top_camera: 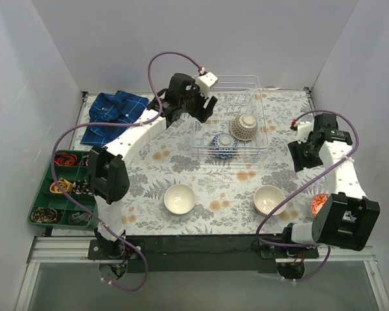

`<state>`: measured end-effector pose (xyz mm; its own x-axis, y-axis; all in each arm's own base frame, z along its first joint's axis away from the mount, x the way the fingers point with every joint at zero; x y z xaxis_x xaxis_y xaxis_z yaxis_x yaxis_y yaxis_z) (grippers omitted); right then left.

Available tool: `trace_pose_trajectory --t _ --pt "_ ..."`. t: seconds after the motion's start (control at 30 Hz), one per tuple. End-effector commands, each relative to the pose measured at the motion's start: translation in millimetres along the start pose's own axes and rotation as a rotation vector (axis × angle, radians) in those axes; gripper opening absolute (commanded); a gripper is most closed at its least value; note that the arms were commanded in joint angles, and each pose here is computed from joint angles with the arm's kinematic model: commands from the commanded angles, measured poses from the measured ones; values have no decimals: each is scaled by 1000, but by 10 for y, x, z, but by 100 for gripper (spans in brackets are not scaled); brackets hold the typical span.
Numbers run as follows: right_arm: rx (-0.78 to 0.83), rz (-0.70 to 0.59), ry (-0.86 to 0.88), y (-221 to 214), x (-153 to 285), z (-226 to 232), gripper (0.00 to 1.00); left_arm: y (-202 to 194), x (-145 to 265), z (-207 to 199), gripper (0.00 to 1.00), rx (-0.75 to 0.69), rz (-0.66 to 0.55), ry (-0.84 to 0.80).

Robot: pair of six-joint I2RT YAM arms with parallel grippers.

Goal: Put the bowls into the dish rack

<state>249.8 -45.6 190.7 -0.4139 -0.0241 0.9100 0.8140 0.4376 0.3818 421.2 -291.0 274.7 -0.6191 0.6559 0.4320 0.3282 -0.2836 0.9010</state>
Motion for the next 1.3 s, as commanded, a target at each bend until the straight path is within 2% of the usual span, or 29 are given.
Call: trace_pose_trajectory --t 0.0,0.13,0.27,0.3,0.33,0.43,0.5,0.67,0.77,0.9,0.97,1.1,1.27 --pt "-3 181 117 -465 77 139 59 215 209 30 68 -47 -69 44" --pt "8 178 119 -571 106 209 59 116 182 37 68 -41 -46 54" --pt "78 18 277 -491 230 443 59 73 216 67 68 -29 -35 85" --pt "199 -44 323 -489 344 506 59 87 227 73 69 -30 -39 92" --pt "252 -136 380 -426 407 595 59 85 233 84 69 -29 -38 103" --pt "496 -322 426 -386 631 750 62 132 258 83 69 -25 -48 111" --pt "591 -367 450 -387 692 855 64 139 258 83 69 -21 -49 113" --pt "845 -338 604 -366 607 1290 60 116 275 99 69 -2 -35 130" --pt "872 -295 698 -339 557 1496 59 75 330 113 69 -4 -27 152" --pt "856 -172 736 -333 394 1705 58 17 432 126 70 -17 -17 186" --pt "844 -115 725 -386 300 1737 60 33 525 118 70 -32 -27 191" --pt "756 -47 700 -383 161 1771 65 -56 633 127 70 -56 -12 209" --pt "708 6 658 -374 53 1747 65 -102 781 122 71 -66 -14 213"
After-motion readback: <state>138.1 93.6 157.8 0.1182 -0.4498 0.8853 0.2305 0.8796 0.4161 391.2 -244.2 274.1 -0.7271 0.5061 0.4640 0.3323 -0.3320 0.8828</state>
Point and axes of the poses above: each gripper's point midway between its finger pads, its own x axis back along the fingers, its own z axis along the line the jaws close on, y = z × x, the point moved 6 cm from there along x, back along the fingers, and after that the axes turned 8 degrees about x, right-handed, at the moved point
